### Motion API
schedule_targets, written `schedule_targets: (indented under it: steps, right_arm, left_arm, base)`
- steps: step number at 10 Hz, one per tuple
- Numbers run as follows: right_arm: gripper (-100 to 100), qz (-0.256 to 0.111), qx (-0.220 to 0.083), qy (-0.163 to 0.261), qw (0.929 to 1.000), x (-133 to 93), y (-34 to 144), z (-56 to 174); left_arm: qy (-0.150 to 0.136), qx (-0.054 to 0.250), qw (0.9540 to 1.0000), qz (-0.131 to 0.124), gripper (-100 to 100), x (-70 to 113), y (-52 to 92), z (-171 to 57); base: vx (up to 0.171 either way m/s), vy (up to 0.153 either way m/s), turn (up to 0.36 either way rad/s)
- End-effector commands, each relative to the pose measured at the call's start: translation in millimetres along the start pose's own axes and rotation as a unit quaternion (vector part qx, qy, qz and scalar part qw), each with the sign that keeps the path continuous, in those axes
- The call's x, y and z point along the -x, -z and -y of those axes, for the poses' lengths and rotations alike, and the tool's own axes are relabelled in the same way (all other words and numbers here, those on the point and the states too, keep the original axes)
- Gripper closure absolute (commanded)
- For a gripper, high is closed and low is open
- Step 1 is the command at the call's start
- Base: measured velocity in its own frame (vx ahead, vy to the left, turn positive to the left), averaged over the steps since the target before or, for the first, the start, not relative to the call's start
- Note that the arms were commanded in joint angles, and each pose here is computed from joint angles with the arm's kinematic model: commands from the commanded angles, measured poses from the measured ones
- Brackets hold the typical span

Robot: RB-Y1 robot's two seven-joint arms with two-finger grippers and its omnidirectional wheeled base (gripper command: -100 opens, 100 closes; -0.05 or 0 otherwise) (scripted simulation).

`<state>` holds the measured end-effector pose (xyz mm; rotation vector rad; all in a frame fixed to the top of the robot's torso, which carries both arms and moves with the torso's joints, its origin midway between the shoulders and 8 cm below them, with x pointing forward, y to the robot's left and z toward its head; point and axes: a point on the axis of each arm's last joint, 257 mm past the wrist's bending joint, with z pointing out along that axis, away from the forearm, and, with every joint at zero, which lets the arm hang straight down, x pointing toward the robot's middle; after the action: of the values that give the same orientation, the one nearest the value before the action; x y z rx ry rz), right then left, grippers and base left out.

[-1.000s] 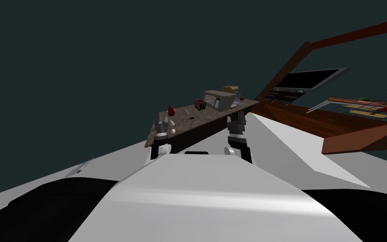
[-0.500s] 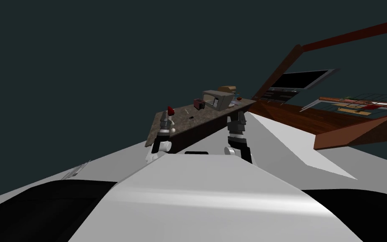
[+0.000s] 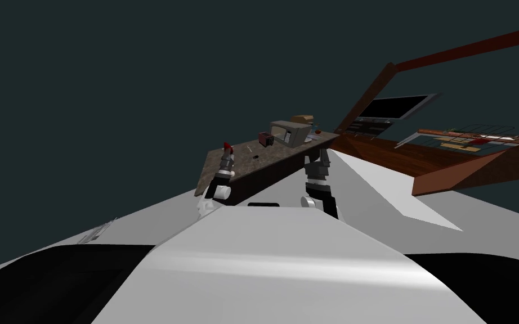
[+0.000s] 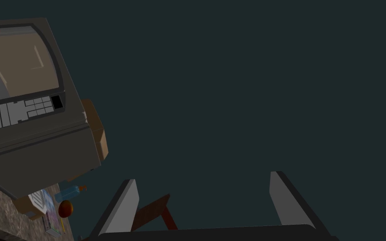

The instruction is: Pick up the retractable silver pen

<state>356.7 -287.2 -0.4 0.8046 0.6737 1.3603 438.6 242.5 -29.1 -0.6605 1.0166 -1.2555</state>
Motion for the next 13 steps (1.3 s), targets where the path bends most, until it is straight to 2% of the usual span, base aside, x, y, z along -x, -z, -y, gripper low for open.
schedule_targets:
  steps: [1,4,5,8,9,12,13]
  right_arm:
    - [0,0.000,0.000,0.000,1.0000,0,0.0,0]
    - [0,0.000,0.000,0.000,1.0000,0,0.0,0]
    - [0,0.000,0.000,0.000,1.0000,0,0.0,0]
    - [0,0.000,0.000,0.000,1.0000,0,0.0,0]
    - [0,0.000,0.000,0.000,1.0000,0,0.0,0]
    - [0,0.000,0.000,0.000,1.0000,0,0.0,0]
    - [0,0.000,0.000,0.000,1.0000,0,0.0,0]
  left_arm:
    - [-0.019,0.015,0.9994,-0.024,-100,-12.3,-10.7,-11]
    - [-0.032,0.043,0.9977,-0.043,-100,-21.3,-17.0,-26]
    - [-0.045,0.051,0.9960,-0.058,-100,-28.2,-23.6,-31]
    - [-0.059,0.078,0.9922,-0.077,-100,-36.5,-28.3,-47]
    - [-0.073,0.088,0.9893,-0.092,-100,-42.8,-34.0,-53]
    - [-0.087,0.118,0.9830,-0.111,-100,-50.3,-36.4,-71]
    - [-0.101,0.128,0.9788,-0.124,-100,-55.4,-41.0,-78]
  base:
    - [-0.046,0.007,-0.078]
    - [-0.026,-0.002,-0.036]
    - [-0.020,-0.010,-0.048]
    - [-0.016,-0.010,-0.038]
    - [-0.014,-0.017,-0.052]
    - [-0.006,-0.017,-0.036]
    - [0.003,-0.028,-0.047]
